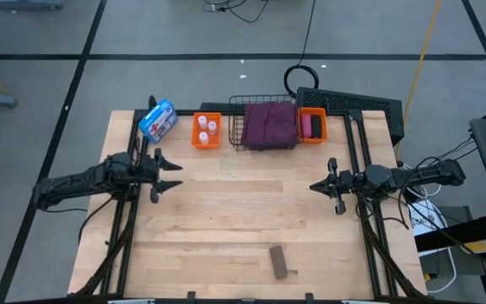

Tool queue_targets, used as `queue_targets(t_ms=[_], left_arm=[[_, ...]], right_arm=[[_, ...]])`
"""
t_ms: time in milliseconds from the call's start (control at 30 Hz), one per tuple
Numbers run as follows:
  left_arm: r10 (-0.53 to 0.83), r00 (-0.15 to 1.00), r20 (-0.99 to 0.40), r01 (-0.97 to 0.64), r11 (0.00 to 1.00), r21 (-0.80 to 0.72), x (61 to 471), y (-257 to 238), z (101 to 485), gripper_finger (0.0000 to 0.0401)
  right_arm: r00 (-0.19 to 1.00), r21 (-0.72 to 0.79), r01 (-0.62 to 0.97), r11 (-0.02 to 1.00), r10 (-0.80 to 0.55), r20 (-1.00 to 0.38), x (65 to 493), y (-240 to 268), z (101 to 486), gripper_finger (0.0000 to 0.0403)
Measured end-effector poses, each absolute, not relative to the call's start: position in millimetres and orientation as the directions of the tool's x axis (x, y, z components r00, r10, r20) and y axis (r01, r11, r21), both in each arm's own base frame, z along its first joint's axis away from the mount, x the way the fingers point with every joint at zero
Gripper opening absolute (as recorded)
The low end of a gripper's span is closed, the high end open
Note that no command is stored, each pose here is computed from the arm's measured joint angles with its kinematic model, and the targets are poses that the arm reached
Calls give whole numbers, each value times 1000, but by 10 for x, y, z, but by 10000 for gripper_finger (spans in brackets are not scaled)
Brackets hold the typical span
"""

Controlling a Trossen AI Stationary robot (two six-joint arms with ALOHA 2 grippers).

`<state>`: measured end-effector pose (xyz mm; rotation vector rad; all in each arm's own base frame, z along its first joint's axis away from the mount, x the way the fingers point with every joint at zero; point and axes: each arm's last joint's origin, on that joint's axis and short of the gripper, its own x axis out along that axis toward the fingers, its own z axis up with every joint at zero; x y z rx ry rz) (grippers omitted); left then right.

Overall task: Pick & place medical supplies in basket/bin
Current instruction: Put the brown bandage into the right orange bin

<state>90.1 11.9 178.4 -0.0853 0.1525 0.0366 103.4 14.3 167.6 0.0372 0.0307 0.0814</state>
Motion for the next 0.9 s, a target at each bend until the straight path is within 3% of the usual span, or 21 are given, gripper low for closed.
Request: queue_targets(t_ms=[900], left_arm=[[29,988,-153,-45,994,-104,902,119,1784,251]], right_arm=[[996,39,-80,996,81,-29,1035,143,1676,0]])
